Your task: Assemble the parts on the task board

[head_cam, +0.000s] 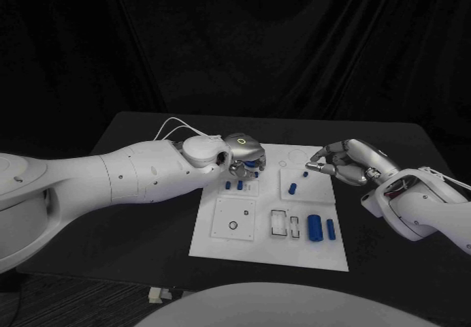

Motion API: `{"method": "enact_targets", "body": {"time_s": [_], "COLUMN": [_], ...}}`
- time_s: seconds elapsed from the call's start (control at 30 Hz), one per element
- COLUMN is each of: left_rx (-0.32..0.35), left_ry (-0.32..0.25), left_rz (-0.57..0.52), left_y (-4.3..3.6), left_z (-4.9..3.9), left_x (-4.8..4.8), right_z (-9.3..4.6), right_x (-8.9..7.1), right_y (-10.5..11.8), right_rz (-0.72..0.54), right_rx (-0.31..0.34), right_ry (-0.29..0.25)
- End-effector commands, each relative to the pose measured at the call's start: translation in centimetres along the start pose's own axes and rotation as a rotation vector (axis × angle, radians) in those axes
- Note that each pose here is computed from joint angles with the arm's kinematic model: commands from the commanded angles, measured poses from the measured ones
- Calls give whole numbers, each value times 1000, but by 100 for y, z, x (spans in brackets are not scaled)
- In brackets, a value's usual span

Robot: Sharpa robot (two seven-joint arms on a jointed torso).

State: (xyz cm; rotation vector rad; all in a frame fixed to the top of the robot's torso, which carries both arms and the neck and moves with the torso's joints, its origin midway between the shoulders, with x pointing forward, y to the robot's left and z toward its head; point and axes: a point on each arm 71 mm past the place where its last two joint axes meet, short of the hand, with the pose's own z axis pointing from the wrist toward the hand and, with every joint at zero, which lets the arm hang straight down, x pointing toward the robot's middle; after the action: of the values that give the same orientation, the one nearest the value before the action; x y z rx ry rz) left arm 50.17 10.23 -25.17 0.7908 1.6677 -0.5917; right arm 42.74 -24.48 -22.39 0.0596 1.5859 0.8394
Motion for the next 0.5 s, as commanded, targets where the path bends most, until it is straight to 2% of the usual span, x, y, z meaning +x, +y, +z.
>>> {"method": "enact_targets", "body": {"time_s": [0.03,0.5], "left_rx": [-3,-5], "left_ry": [14,20], "left_rz": [1,0], "left_y": [-1,2], "left_z": [17,81], "left_x": [21,95], "right_z": [-3,-5], "right_x": [13,18], "right_y": [-1,-4], "right_rz": [-3,-2], "right_rx": [1,6], "right_ry": [4,12]}}
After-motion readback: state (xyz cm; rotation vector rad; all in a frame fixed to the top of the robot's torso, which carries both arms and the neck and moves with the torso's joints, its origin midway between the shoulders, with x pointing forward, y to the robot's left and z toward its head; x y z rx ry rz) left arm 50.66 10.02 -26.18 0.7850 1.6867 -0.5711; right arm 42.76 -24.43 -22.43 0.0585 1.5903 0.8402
